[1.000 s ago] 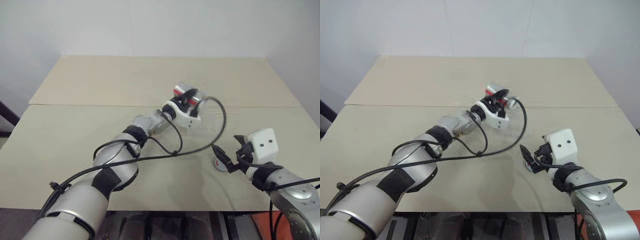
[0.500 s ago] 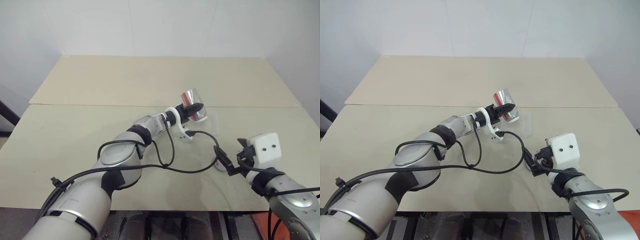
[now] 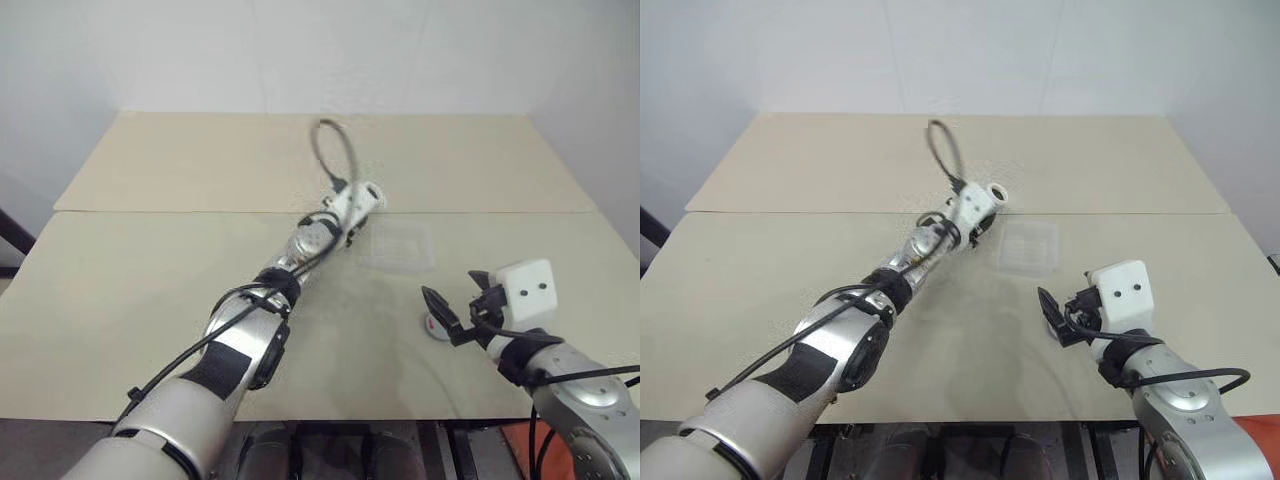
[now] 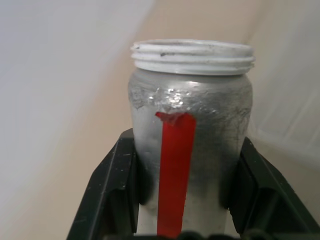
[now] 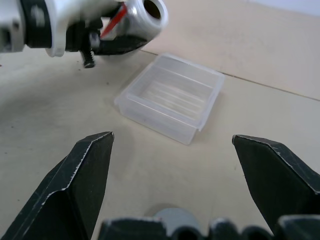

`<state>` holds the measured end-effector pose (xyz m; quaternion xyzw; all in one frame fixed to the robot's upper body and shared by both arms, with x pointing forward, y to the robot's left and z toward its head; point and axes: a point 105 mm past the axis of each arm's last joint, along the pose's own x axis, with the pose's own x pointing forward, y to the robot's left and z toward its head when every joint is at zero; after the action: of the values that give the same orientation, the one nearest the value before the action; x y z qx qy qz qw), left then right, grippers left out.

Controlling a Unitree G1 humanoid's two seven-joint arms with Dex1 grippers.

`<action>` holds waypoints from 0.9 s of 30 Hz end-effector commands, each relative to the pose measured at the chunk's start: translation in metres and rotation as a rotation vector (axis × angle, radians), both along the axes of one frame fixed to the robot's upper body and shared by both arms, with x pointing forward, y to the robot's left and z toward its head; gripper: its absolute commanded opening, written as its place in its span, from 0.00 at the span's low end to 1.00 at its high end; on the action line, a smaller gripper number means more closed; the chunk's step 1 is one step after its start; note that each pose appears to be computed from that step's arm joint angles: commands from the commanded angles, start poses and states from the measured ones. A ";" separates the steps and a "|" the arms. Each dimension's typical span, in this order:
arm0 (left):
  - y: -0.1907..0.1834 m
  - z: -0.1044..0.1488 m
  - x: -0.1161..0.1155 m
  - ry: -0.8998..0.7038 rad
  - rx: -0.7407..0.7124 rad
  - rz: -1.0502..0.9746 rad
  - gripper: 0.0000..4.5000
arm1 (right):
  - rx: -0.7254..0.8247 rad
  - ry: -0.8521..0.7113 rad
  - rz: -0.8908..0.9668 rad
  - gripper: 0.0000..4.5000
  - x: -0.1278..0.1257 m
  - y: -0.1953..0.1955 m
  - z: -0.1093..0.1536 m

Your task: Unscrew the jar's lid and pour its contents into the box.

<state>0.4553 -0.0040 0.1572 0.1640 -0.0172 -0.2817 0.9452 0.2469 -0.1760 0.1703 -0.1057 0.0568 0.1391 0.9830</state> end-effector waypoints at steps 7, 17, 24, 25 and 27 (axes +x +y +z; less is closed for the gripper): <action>0.003 0.030 0.004 -0.248 0.184 0.038 0.42 | -0.012 -0.042 0.039 1.00 0.001 0.005 0.008; -0.032 0.072 -0.016 -1.294 1.236 -0.095 0.42 | -0.012 -0.038 0.002 1.00 -0.006 0.005 0.003; -0.063 0.018 -0.037 -1.498 1.489 -0.371 0.42 | -0.005 -0.029 -0.021 1.00 -0.010 0.005 -0.001; -0.064 0.011 -0.038 -1.504 1.527 -0.395 0.42 | -0.001 -0.030 -0.019 1.00 -0.011 0.006 -0.001; -0.066 0.007 -0.039 -1.513 1.552 -0.407 0.42 | 0.005 -0.028 -0.016 1.00 -0.013 0.007 -0.003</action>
<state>0.4145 -0.0697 0.1588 0.8295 -0.4323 -0.2088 0.2852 0.2392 -0.1748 0.1522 -0.0972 0.0841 0.1259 0.9837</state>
